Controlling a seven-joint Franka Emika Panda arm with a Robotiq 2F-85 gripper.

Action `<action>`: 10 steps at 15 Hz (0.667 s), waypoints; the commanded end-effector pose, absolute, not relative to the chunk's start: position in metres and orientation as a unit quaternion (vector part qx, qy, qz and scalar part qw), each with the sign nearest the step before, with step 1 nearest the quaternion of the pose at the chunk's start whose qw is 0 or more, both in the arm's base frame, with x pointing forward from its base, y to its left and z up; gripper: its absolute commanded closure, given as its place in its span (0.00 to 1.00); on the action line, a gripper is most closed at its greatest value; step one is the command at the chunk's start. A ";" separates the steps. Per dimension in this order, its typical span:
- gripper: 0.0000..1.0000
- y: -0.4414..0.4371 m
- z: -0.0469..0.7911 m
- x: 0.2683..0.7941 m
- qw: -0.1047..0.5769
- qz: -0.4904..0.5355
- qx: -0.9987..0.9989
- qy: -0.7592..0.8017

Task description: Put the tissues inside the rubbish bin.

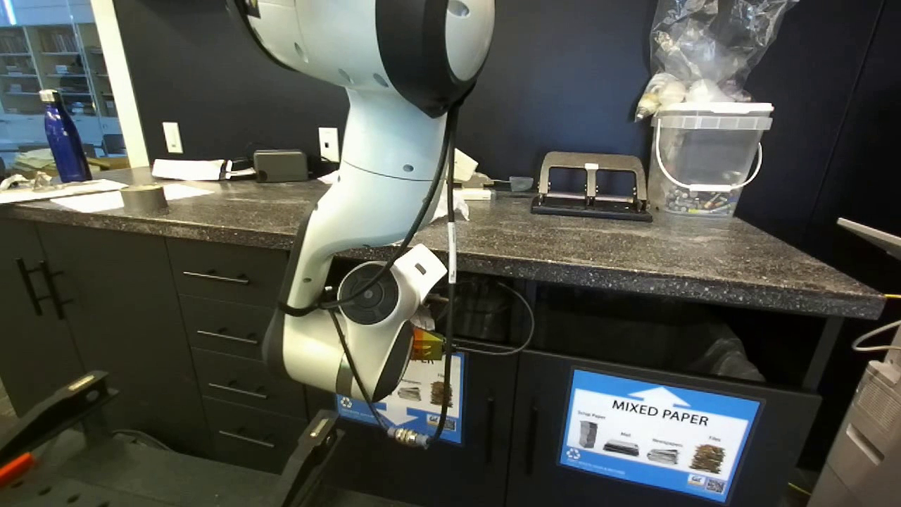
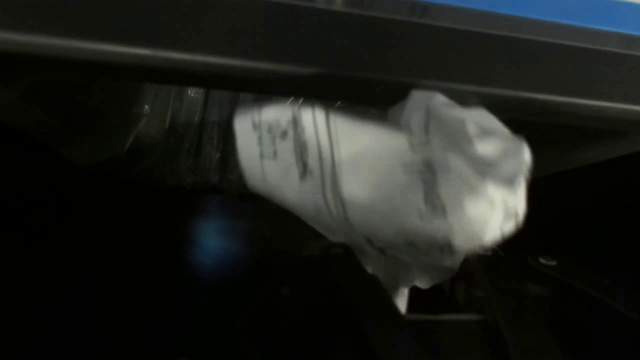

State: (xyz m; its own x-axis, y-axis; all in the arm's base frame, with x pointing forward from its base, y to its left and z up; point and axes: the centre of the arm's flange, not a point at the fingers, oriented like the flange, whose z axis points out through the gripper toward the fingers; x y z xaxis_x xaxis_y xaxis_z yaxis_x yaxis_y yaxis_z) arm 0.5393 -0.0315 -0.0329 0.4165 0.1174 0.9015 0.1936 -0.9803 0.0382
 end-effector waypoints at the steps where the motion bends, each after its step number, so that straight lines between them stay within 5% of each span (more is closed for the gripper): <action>1: 0.25 -0.030 -0.037 0.539 0.032 -0.553 -0.828 -0.086; 5: 0.00 -0.027 -0.034 0.539 0.032 -0.548 -0.831 -0.089; 10: 0.00 -0.020 -0.019 0.537 0.021 -0.535 -0.839 -0.094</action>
State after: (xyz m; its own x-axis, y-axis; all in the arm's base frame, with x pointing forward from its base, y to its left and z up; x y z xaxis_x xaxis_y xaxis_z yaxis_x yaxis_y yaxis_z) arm 0.5384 -0.0290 -0.0359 0.4203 0.1228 0.8990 0.1912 -0.9805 0.0445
